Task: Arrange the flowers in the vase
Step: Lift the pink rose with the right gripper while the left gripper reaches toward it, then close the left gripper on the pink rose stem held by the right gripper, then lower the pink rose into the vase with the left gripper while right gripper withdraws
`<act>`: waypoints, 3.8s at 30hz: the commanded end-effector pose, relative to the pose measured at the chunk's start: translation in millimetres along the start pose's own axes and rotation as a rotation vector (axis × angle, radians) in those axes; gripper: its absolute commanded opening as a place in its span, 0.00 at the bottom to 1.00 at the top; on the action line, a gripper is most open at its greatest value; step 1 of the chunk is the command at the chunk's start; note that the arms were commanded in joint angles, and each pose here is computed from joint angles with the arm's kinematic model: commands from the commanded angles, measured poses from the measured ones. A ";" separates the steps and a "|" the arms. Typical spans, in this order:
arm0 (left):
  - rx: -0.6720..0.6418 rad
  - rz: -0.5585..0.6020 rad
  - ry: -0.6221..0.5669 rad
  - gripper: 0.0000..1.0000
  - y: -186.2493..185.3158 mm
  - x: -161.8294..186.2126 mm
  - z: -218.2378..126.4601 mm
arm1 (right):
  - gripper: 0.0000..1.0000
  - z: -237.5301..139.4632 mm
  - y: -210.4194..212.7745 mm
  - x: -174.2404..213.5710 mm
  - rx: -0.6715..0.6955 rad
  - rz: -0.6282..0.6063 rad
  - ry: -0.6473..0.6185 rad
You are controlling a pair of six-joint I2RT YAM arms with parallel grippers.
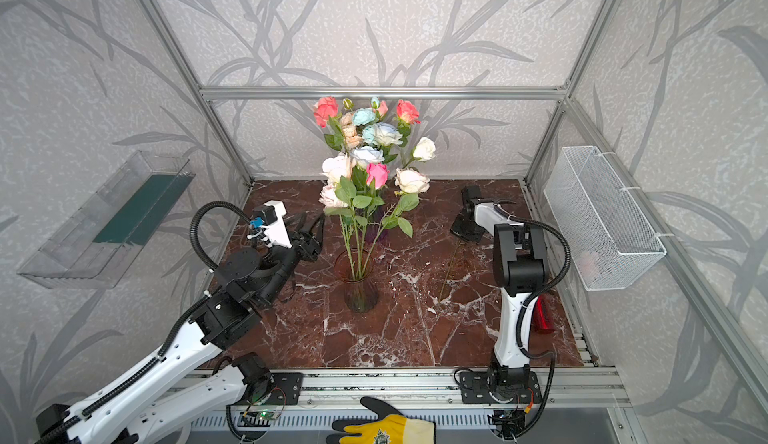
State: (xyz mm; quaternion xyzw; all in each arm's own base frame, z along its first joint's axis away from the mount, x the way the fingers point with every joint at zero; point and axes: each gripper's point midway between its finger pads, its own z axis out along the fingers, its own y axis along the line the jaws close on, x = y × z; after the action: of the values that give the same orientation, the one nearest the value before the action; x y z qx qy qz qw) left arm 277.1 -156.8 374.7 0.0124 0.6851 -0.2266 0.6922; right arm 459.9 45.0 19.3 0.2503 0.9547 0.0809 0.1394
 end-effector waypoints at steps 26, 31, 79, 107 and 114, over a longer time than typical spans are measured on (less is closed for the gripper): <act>0.464 0.007 0.023 0.54 -77.9 4.9 -13.1 | 0.00 -189.4 67.6 38.4 -0.414 -0.206 -0.450; 0.596 0.042 0.040 0.54 -98.8 2.6 -26.2 | 0.00 -236.8 70.8 47.0 -0.496 -0.218 -0.549; 0.918 0.048 0.389 0.30 -267.8 113.8 15.8 | 0.00 -421.7 61.8 174.2 -1.230 -0.365 -0.776; 0.436 0.234 -0.150 0.00 -152.9 -55.8 -16.2 | 0.48 -421.5 45.1 178.6 -1.200 -0.334 -0.790; 0.114 0.259 -0.243 0.00 -83.9 -73.0 -18.1 | 0.48 -408.8 49.5 174.8 -1.196 -0.309 -0.768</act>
State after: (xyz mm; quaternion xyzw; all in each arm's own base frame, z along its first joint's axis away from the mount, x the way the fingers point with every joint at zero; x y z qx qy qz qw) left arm 215.7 -227.8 479.8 0.1560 0.5542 -0.2562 0.7765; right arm 208.9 139.8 377.6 0.0007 0.6608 0.4702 0.5850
